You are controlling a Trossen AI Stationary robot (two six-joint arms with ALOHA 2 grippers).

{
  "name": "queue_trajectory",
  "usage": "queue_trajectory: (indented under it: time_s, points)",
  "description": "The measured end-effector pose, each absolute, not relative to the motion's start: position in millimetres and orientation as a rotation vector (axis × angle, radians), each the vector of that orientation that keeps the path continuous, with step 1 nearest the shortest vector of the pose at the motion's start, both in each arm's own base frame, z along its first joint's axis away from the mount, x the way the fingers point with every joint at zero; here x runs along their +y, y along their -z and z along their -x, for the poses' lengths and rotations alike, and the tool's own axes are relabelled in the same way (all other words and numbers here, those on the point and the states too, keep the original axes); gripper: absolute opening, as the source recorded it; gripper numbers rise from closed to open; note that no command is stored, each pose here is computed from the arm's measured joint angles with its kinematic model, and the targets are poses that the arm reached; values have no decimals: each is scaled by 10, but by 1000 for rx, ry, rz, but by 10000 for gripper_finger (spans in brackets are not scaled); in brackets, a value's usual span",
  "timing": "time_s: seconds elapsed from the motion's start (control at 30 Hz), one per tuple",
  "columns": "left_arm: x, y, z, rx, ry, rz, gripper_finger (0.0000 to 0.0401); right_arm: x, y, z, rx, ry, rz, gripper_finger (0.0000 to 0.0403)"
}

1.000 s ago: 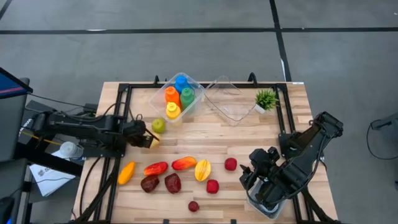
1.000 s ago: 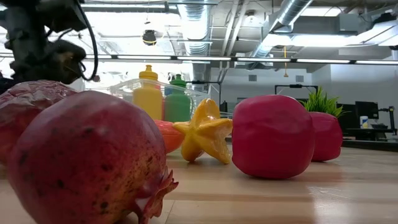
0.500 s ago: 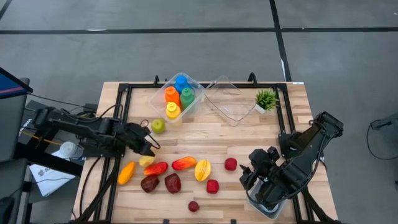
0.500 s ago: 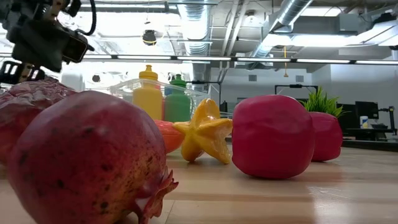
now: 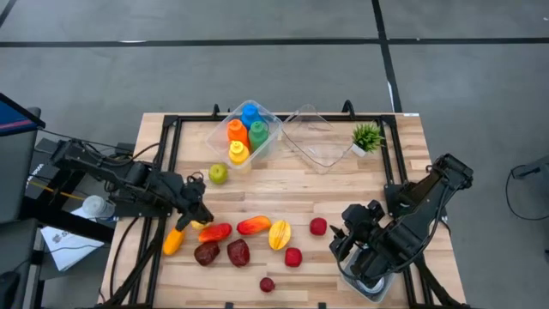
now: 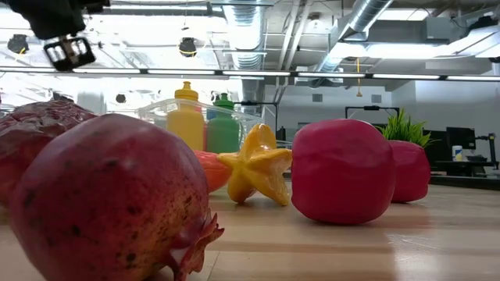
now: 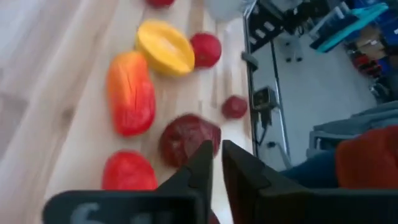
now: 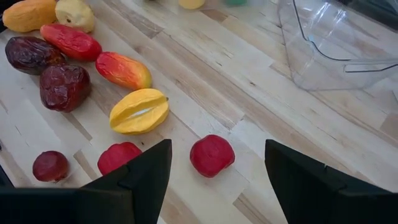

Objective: Pick & Place Food Item
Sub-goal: Put the pear into the right transparent bin

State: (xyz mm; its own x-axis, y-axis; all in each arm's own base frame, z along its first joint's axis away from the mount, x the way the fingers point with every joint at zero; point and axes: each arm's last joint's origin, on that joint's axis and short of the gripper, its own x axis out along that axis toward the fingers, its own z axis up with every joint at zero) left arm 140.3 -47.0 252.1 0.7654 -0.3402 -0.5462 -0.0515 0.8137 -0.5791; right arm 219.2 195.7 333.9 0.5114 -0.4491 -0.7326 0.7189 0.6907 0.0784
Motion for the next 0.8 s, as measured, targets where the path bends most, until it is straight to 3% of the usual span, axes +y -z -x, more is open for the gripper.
queue_trajectory:
  time_s: [0.17, 0.53, 0.67, 0.8]
  points:
    - [-514, -2467, -1348, 794, 222, 637, 101, 1956, -3339, -2192, 746, 726, -400, 249]
    - [-723, -2342, -1394, 883, 422, 372, 313, 1946, -3339, -2205, 749, 724, -390, 249]
    - [-767, -2234, -1470, 923, 346, 298, 354, 1942, -3339, -2208, 749, 725, -391, 249]
    - [-783, -2157, -1518, 971, 299, 289, 367, 1943, -3339, -2207, 749, 725, -391, 249]
